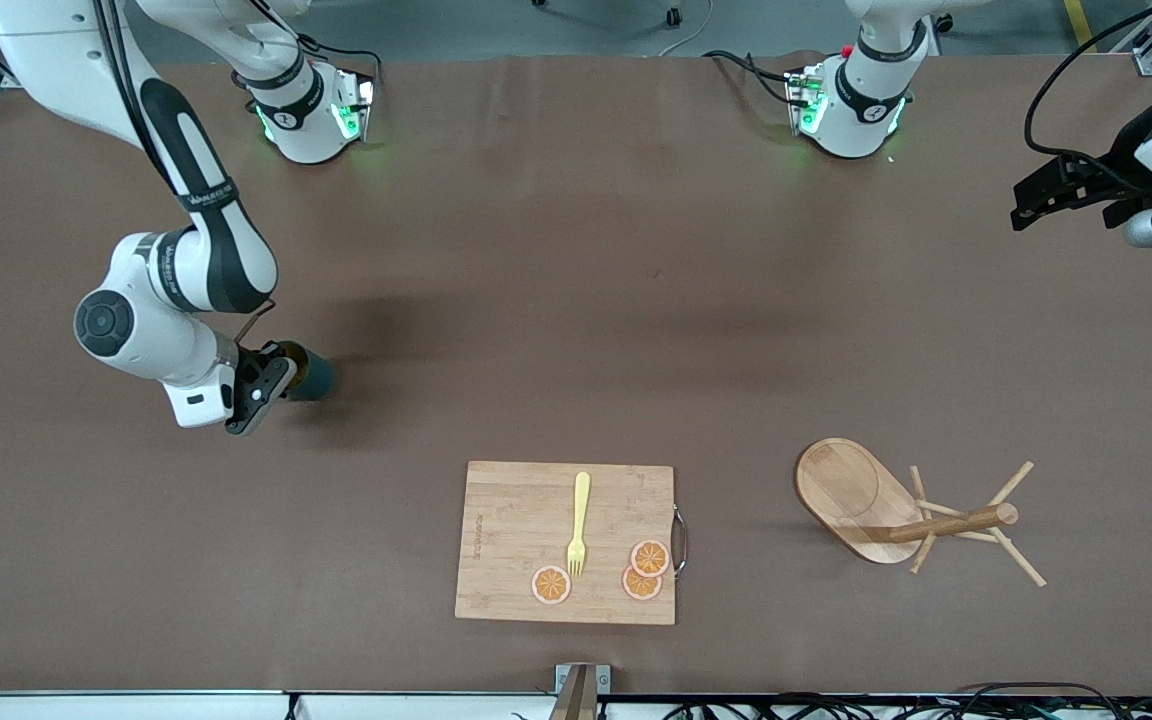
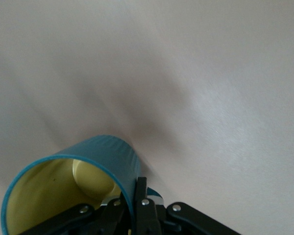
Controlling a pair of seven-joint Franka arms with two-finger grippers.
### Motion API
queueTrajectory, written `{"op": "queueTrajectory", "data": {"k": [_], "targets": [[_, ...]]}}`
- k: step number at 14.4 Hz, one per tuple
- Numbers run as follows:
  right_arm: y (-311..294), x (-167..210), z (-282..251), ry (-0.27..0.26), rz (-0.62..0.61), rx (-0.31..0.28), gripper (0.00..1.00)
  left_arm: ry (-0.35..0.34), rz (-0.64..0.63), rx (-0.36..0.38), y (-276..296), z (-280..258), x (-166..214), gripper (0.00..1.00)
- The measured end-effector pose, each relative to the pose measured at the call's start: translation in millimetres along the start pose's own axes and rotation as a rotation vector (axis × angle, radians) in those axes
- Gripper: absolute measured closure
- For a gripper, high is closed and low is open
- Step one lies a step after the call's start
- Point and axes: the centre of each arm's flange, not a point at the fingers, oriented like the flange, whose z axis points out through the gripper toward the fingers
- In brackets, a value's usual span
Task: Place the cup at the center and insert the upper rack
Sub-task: 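Carry the mug to table center while the left gripper approaches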
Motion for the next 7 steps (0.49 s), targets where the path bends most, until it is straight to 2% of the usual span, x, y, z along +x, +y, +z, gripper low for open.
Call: {"op": "queueTrajectory", "data": {"k": [4,7], "targets": [[-93,77,-32,0.013,0.293,-0.007,0.96,-0.01,-0.001,-0.002,-1,5,4,0.0],[-179,128,-33,0.018,0.53,-0.01,0.96,-0.011,0.0,-0.002,-1,6,4,0.0]]}}
